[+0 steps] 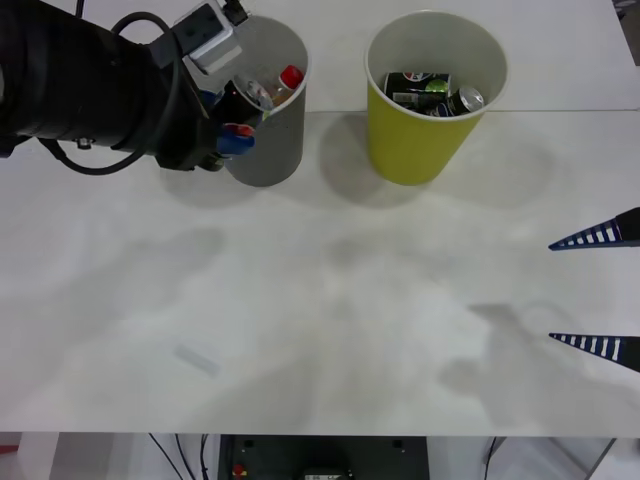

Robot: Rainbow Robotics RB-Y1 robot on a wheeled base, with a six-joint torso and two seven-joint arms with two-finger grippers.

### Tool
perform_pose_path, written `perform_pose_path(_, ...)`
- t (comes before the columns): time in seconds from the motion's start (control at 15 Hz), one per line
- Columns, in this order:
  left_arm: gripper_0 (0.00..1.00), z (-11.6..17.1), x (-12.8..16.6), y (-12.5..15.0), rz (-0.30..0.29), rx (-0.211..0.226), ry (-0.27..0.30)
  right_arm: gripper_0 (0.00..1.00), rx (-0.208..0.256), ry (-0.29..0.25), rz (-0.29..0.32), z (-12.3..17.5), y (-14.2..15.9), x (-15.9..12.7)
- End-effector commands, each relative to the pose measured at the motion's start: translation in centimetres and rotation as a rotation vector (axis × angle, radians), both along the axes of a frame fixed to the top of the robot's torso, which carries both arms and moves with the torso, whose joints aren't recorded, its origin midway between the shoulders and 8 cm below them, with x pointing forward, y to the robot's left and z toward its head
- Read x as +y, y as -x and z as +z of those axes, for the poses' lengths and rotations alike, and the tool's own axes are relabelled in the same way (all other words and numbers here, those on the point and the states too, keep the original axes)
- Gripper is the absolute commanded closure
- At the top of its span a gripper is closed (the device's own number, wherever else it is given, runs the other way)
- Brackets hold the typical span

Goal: Put the can into the green bin and the plastic bottle into the gray bin

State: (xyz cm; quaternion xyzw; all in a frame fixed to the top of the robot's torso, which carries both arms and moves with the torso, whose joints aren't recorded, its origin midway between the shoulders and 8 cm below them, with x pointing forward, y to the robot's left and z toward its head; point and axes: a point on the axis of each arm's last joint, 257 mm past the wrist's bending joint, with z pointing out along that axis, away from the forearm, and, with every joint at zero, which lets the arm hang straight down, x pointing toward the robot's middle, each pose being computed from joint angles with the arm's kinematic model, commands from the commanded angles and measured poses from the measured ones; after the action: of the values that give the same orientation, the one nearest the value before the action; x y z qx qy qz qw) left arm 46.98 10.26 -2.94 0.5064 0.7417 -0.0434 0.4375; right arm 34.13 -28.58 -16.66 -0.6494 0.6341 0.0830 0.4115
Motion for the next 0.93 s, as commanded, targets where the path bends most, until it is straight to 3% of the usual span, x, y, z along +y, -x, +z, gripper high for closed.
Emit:
perform_pose_path(0.07, 0.98, 1.7, -2.5, -0.7, -0.03, 0.003, -0.014, 0.0, 0.0, 0.0, 0.0, 0.0, 0.0, 0.0)
perform_pose_path(0.13, 0.98, 3.2, -4.1, -1.2, -0.044, -0.016, 0.002, 0.0, 0.0, 0.0, 0.0, 0.0, 0.0, 0.0)
perform_pose_path(0.33, 0.97, 5.5, -8.0, -1.9, -0.057, 0.007, 0.075, 0.0, 0.0, 0.0, 0.0, 0.0, 0.0, 0.0)
perform_pose_path(0.6, 0.96, 7.3, -13.0, -3.6, -0.077, 0.008, 0.007, 0.0, 0.0, 0.0, 0.0, 0.0, 0.0, 0.0)
perform_pose_path(0.93, 0.95, 10.2, -17.5, -6.2, -0.032, 0.086, -0.013, 0.0, 0.0, 0.0, 0.0, 0.0, 0.0, 0.0)
